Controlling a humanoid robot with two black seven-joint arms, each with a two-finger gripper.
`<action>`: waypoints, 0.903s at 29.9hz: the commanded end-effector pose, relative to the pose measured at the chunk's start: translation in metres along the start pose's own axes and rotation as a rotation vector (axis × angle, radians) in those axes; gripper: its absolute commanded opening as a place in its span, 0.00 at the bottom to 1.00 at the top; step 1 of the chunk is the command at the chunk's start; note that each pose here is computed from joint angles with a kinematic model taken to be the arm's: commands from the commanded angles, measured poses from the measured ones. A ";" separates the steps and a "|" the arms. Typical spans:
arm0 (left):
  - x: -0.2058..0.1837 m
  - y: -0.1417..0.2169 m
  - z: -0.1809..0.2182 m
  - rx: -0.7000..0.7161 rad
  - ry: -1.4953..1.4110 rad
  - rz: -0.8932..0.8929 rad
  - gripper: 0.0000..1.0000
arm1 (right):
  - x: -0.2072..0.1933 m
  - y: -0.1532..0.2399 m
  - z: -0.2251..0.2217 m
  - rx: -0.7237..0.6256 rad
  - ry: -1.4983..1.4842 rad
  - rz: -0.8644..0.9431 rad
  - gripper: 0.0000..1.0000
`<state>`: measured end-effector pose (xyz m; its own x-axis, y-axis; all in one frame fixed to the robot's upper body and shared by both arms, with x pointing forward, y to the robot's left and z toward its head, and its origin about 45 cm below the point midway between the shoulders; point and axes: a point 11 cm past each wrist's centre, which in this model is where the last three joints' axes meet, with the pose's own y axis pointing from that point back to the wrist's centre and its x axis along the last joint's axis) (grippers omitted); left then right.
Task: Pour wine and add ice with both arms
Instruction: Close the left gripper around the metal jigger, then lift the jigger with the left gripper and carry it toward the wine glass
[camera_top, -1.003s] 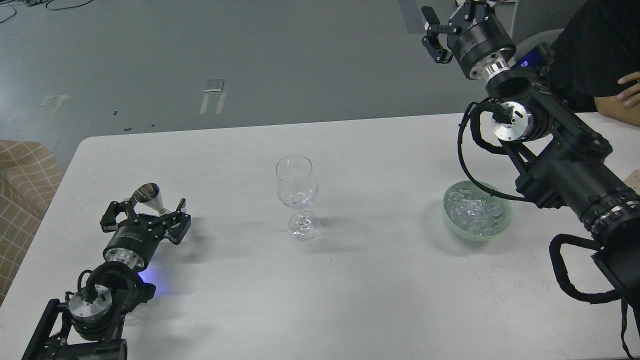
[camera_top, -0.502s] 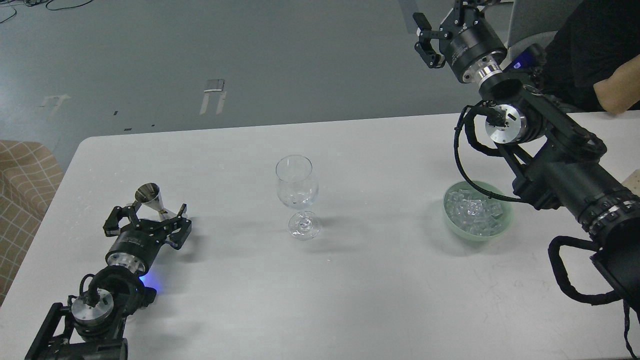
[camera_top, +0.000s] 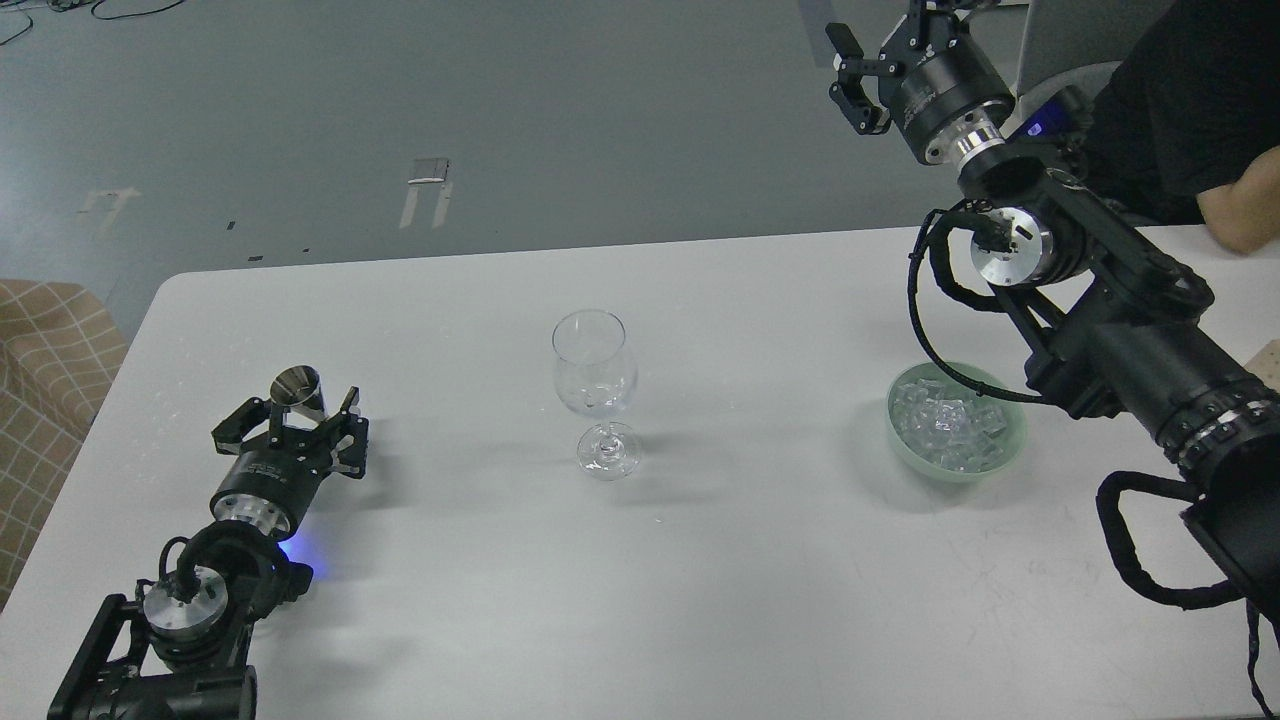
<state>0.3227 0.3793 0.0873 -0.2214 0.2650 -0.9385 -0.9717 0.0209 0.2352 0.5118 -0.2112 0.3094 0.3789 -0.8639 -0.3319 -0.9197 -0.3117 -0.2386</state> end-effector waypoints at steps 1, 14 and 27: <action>0.001 0.001 -0.001 0.003 0.000 0.002 0.57 | -0.001 0.000 0.000 0.001 0.000 -0.001 1.00; 0.004 0.002 -0.004 -0.009 0.004 -0.043 0.31 | 0.001 0.001 0.000 0.000 0.003 0.001 1.00; 0.003 0.002 -0.004 -0.013 0.010 -0.058 0.17 | -0.001 -0.002 -0.003 0.006 0.003 -0.003 1.00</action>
<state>0.3192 0.3761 0.0838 -0.1672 0.2570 -0.9518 -0.9835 0.0243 0.1793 0.5122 -0.2113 0.3115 0.3807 -0.8641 -0.3293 -0.9185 -0.3121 -0.2428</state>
